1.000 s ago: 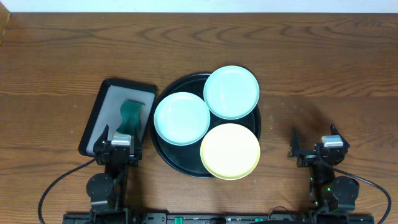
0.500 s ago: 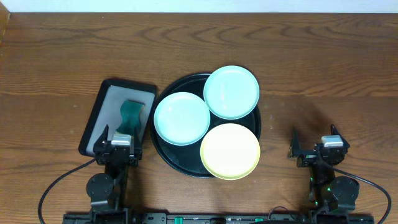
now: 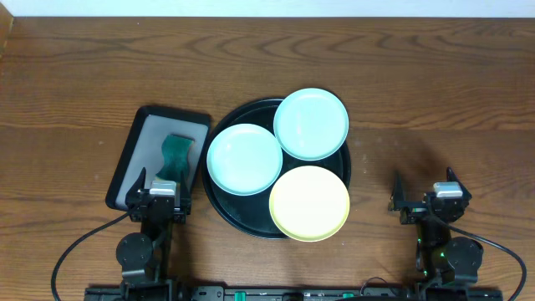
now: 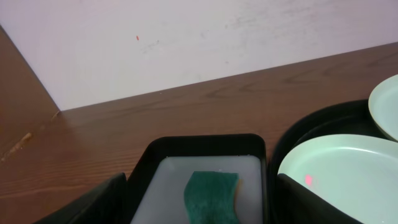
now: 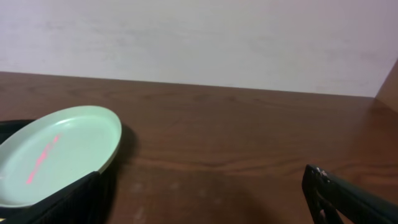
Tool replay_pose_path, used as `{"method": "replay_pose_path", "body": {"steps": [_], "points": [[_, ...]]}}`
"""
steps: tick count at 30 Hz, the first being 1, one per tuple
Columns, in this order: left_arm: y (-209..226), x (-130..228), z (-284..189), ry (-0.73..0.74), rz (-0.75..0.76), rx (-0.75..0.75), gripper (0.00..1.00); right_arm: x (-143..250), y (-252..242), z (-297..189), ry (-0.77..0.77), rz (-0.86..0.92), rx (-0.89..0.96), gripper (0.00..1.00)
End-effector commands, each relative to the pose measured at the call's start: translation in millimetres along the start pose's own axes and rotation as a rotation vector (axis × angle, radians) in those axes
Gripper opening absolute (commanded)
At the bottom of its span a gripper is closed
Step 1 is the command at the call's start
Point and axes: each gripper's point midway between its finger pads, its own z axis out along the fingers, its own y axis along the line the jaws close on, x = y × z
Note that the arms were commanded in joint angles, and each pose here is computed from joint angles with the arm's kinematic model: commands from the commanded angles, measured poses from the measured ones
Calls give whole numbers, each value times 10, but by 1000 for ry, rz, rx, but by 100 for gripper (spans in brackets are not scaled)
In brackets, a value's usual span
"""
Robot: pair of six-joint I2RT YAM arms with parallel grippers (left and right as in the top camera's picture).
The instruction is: Clean dirty plates on tray and stack at the side
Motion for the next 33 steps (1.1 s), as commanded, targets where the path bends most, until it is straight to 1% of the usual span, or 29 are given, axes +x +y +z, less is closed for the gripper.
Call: {"method": "replay_pose_path", "body": {"steps": [1, 3, 7, 9, 12, 14, 16, 20, 22, 24, 29, 33], "points": [[-44, 163, 7, 56, 4, 18, 74, -8, -29, 1, -4, -17, 17, 99], [-45, 163, 7, 55, 4, 18, 74, -9, -20, 1, -5, -11, 12, 99], [-41, 161, 7, 55, 5, 17, 74, -8, 126, -4, -4, 65, -74, 99], [-34, 106, 9, 33, 2, 15, 75, -15, 188, -9, -5, 84, -110, 99], [-146, 13, 5, -9, -14, 82, 74, -47, 288, -31, -2, 100, -170, 99], [-146, -16, 4, -21, -20, 83, 75, -70, 303, -39, 5, 102, -179, 99], [-138, -47, -1, -25, -50, 81, 74, -134, 330, -46, 7, 106, -198, 99], [-106, -208, -39, -16, -138, 84, 74, -436, 384, -30, 15, 107, -244, 99], [-81, -329, -64, 21, -142, 90, 74, -672, 423, 52, 54, 92, -282, 99], [-59, -438, -83, 58, -147, 96, 74, -820, 461, 131, 94, 89, -318, 99], [4, -726, -106, 179, -162, 114, 74, -1133, 553, 396, 206, 127, -405, 99], [53, -918, -57, 305, -178, 133, 74, -1290, 621, 642, 293, 163, -470, 99]]}}
